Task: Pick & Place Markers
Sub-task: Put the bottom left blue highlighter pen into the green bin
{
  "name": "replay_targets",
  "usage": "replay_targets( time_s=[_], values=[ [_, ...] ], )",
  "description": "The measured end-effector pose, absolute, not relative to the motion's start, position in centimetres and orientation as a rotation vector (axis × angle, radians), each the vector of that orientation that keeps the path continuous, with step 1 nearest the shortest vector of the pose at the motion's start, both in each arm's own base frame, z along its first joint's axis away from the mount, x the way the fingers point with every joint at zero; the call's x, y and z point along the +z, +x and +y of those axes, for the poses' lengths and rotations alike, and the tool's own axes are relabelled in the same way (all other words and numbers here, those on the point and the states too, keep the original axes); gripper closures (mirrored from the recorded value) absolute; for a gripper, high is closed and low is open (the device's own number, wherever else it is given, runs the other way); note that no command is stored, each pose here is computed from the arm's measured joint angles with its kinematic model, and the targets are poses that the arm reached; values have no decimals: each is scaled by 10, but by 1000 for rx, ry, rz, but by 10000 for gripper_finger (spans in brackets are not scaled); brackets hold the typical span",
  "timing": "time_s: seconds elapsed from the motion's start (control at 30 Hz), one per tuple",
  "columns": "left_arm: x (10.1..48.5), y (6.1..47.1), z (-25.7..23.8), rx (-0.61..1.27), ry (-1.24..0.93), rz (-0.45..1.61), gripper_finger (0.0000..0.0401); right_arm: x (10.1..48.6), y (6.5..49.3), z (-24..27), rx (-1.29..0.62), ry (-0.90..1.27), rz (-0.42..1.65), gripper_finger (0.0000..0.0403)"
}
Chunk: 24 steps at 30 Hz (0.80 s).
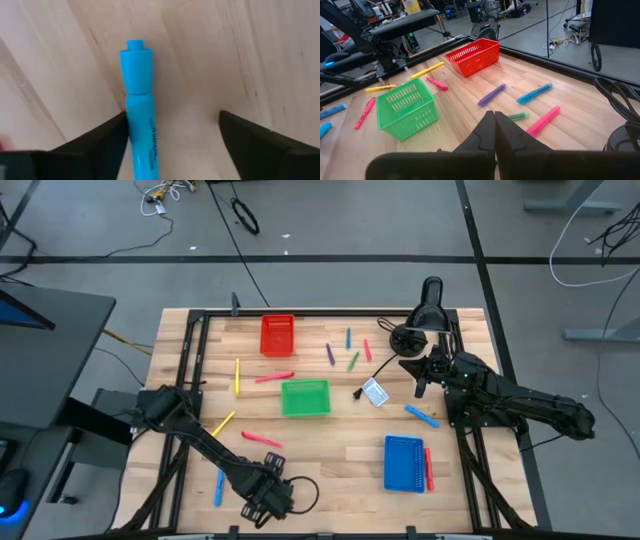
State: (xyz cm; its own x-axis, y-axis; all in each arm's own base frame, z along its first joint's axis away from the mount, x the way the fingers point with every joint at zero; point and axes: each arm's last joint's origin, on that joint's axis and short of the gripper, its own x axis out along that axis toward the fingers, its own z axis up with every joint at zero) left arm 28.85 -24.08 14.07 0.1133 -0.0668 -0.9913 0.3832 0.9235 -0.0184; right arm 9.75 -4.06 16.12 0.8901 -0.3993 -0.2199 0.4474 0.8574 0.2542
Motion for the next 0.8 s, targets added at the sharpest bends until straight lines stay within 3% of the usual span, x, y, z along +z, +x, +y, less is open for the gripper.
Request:
replay_targets(
  time_s=[0.5,0.8],
  values=[
    [143,290,-237,-333,258,1429,330,161,97,-41,-447,305,162,403],
    [165,289,-225,-346,237,1419,337,161,97,-41,-447,305,162,403]
  ],
)
